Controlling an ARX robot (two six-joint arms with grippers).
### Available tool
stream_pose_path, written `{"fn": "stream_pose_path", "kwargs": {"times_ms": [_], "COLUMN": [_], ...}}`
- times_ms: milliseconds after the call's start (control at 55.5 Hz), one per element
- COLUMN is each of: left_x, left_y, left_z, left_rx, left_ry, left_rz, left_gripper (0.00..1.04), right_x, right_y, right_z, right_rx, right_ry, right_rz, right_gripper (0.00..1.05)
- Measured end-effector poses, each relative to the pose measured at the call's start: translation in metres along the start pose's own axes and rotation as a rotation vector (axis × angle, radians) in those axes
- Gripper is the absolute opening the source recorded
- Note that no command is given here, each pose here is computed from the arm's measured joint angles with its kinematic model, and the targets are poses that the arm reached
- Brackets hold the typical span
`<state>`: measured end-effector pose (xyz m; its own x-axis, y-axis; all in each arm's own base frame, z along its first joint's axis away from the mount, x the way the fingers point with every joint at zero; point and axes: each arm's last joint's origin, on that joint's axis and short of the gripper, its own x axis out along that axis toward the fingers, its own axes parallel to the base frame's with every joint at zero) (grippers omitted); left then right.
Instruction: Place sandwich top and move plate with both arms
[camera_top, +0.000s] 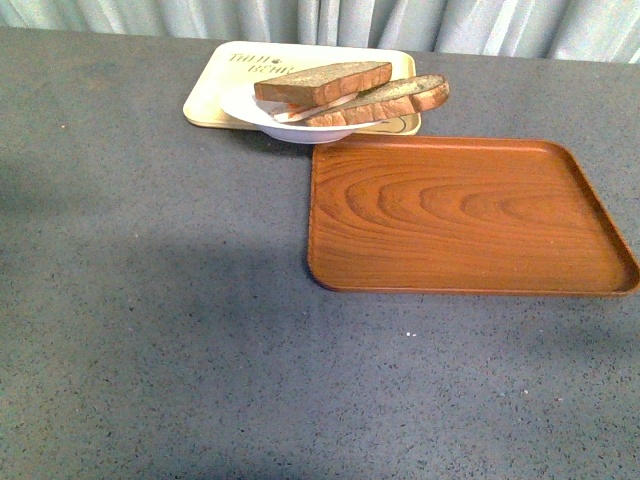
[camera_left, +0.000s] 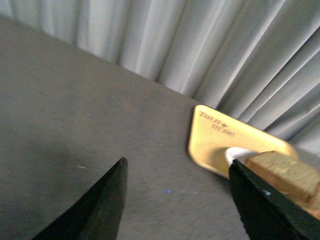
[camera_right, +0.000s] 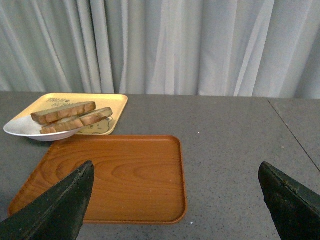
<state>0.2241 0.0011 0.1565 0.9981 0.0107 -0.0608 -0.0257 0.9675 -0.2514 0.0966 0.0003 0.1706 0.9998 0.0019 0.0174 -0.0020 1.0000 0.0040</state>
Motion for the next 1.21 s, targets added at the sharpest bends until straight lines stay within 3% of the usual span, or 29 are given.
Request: {"fn": "stream_pose_path", "kwargs": {"times_ms": [90, 234, 1207], "left_x": [-0.056, -0.075, -0.113], "left_y": [0.002, -0.001, -0.002], "left_z": [-0.008, 0.003, 0.008], "left_rx": [0.176, 0.230, 0.243], "left_ry": [0.027, -0.052, -0.075], "left_rz": [-0.007, -0.018, -0.020], "left_gripper": [0.30, 0.02, 0.02], "right_x": [0.000, 0.000, 0.000], "right_y": [0.000, 0.000, 0.000], "right_z": [0.000, 0.000, 0.000], "right_rx": [0.000, 0.000, 0.000], "right_ry": [0.000, 0.000, 0.000], "right_rz": [0.002, 0.001, 0.001], "right_gripper": [0.96, 0.96, 0.96]}}
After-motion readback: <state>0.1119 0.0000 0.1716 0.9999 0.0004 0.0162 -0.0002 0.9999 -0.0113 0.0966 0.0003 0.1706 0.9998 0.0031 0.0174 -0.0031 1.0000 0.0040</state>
